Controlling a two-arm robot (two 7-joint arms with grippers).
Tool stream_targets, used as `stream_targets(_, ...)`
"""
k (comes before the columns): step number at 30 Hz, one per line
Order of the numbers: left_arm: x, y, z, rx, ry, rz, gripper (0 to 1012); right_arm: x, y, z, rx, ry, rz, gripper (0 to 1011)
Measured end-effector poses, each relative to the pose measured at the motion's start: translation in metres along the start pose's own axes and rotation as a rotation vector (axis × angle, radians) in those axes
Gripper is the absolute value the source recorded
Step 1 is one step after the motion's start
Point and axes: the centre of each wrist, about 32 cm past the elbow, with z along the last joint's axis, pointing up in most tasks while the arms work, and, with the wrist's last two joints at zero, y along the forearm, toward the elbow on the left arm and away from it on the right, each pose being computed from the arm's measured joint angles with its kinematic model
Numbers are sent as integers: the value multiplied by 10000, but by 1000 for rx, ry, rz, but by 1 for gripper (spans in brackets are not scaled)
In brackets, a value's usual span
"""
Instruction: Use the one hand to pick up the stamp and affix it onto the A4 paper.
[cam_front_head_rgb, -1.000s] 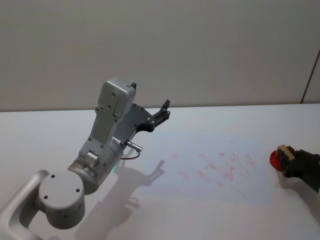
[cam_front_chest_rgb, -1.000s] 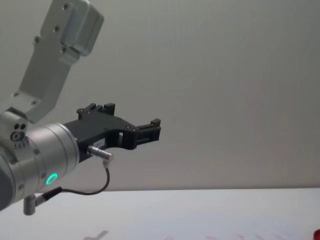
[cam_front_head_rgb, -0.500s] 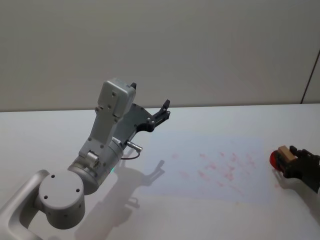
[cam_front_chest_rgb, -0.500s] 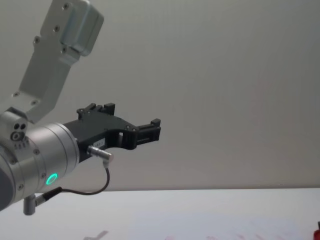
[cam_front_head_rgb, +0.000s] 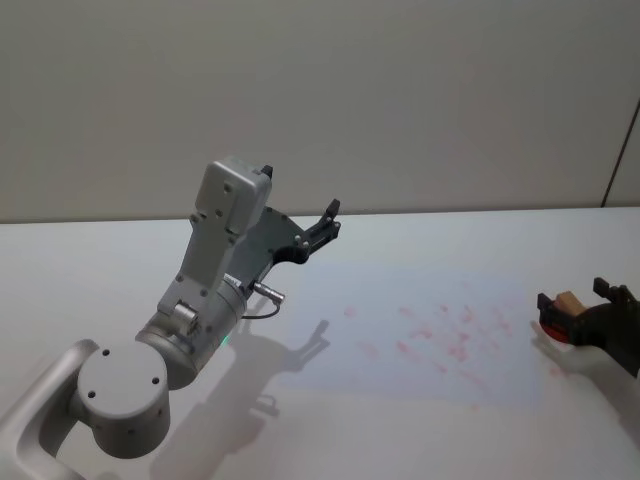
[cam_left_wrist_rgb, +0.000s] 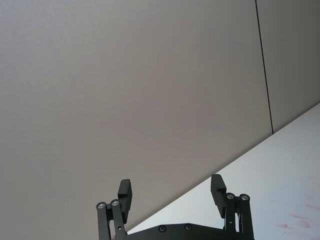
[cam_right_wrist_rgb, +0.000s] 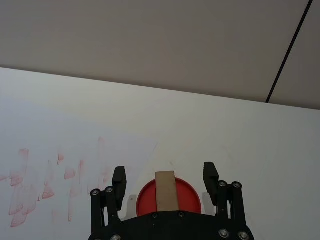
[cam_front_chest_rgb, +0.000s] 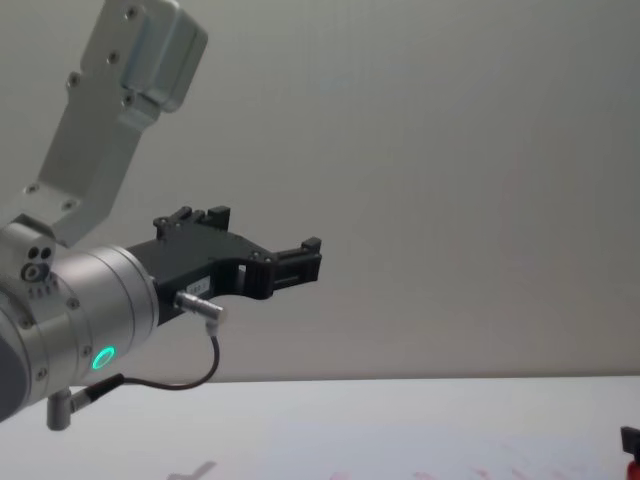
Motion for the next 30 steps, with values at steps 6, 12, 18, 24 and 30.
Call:
stream_targets(6,0,0,0,0,0,0,1001,1,-5,31,14,4,-6,1001)
stream_targets(12,0,0,0,0,0,0,1001,1,-12,48,23,6,-11,1001)
stream_targets(18,0,0,0,0,0,0,1001,1,-16,56,27,8,-14,1001)
stream_targets(24,0,0,0,0,0,0,1001,2,-19,62,29,8,-16,1001)
stream_targets(30,0,0,0,0,0,0,1001,3,-21,67,32,9,-17,1001)
